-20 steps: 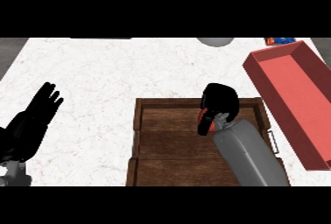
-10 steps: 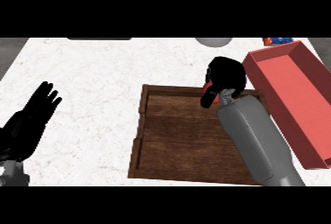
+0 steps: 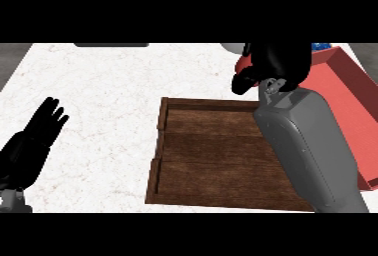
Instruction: Pick the bell pepper from the tray and place it in the cardboard box
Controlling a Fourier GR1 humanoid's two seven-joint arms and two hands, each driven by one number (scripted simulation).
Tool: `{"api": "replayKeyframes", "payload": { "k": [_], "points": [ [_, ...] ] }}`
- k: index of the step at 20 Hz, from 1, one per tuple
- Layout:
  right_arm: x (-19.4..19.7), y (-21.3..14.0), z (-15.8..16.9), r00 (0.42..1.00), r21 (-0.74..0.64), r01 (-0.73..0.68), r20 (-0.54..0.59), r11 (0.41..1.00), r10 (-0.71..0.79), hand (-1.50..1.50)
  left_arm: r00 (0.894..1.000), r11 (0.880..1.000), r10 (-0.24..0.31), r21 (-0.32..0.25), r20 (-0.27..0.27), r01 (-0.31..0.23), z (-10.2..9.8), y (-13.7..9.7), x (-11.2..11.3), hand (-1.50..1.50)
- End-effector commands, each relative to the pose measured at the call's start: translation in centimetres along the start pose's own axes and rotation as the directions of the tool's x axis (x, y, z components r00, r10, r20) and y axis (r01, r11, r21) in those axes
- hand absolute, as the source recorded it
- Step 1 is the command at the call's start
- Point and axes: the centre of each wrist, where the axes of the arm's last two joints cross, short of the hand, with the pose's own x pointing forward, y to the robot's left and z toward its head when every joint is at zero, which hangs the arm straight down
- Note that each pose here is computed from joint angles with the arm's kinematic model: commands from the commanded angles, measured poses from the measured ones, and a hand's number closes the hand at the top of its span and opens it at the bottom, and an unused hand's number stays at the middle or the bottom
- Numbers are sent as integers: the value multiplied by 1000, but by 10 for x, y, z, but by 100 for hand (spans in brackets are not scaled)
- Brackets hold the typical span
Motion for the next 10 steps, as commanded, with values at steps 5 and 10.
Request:
{"api": "replayKeyframes", "payload": {
  "k": [5,10],
  "points": [
    [-38,-76,-26,984,-194,-18,-179,981,-17,150,1000,1000,-4,-5,3,4,5,1,-22,0],
    [-66,-66,-35,971,-208,-10,-234,978,-40,150,1000,1000,3,-8,7,-2,-3,7,1,0]
  ]
}}
